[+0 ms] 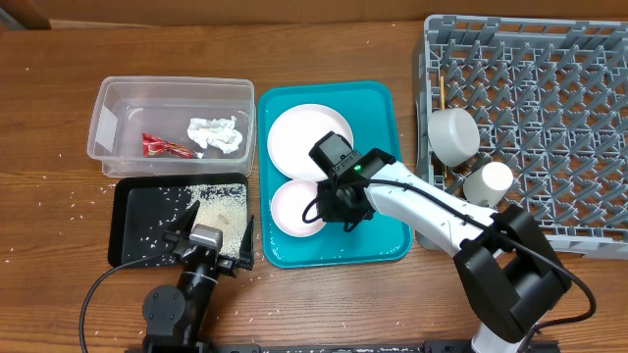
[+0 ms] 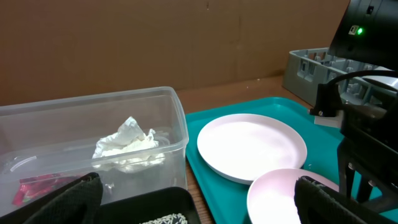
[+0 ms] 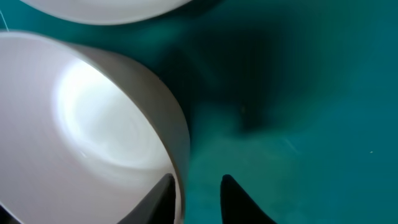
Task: Sort waste into correct bins and load items into the dishwasher
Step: 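Close the right gripper on the small white plate's edge, then carry the small plate to the rack and stand it upright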
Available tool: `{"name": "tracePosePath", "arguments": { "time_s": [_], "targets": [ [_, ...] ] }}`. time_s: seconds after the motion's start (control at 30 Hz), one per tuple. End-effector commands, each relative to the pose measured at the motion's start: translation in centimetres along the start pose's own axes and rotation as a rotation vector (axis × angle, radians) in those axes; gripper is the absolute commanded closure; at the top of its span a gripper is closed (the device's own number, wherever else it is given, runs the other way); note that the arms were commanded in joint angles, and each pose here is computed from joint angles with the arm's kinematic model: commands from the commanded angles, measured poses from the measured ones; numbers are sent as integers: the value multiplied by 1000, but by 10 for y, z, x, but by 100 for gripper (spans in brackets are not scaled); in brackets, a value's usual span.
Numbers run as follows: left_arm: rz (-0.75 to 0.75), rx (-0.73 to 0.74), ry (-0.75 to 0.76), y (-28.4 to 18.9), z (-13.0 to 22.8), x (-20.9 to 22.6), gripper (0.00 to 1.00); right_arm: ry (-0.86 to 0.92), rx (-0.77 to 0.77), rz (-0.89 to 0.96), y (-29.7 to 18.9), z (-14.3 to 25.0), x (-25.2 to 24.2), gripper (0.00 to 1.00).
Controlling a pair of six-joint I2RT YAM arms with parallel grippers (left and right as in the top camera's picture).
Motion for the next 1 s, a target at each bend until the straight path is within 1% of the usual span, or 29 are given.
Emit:
{"name": "tracePosePath", "arguments": {
  "time_s": [0.0,0.03,0.07,0.1,0.13,0.2,0.27,0.4,0.47,0.6,0.63,0.73,0.83,0.9,0.97],
  "targets": [
    [8,-6,10,0,1,-1,0,29,2,-10,1,0,1,82],
    [8,-6,10,0,1,-1,0,46,3,-10,1,0,1,87],
    [8,-6,10,0,1,-1,0,66,5,-12,1,0,1,87],
    [8,-6,10,0,1,-1,0,81,7,-16,1,0,2,87],
    [8,-6,10,0,1,-1,0,92,6,-18,1,0,2,81],
    [8,-6,10,0,1,-1,0,93,3,-21,1,-1,3,82],
    [8,-6,10,0,1,-1,0,94,0,-17,1,-1,2,96],
    [8,-6,10,0,1,-1,0,93,-52,45,0,-4,-5,96],
    [8,-6,10,0,1,-1,0,82,-139,106,-11,-12,-9,96],
    [8,-6,10,0,1,-1,0,-74,-348,185,-62,-29,-5,96],
    [8,-6,10,0,1,-1,0,-126,-512,246,-99,-40,-5,96],
    [8,-6,10,0,1,-1,0,-140,-815,387,-156,-57,-9,96],
    [8,-6,10,0,1,-1,0,-160,-1065,586,-197,-74,-13,96],
    [8,-6,10,0,1,-1,0,-170,-1154,700,-211,-87,-16,96],
    [8,-6,10,0,1,-1,0,-142,-1211,789,-220,-105,-20,96]
  ]
}}
Point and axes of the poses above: each gripper's point midway between its finger pads, its own y axis out along the fingers, its own x axis along the line the jaws close on, z = x × y, the point moved 8 cm from there along -y, back along the fingers, and after that the axes turned 15 degrees about y, right-handed, at the moved point
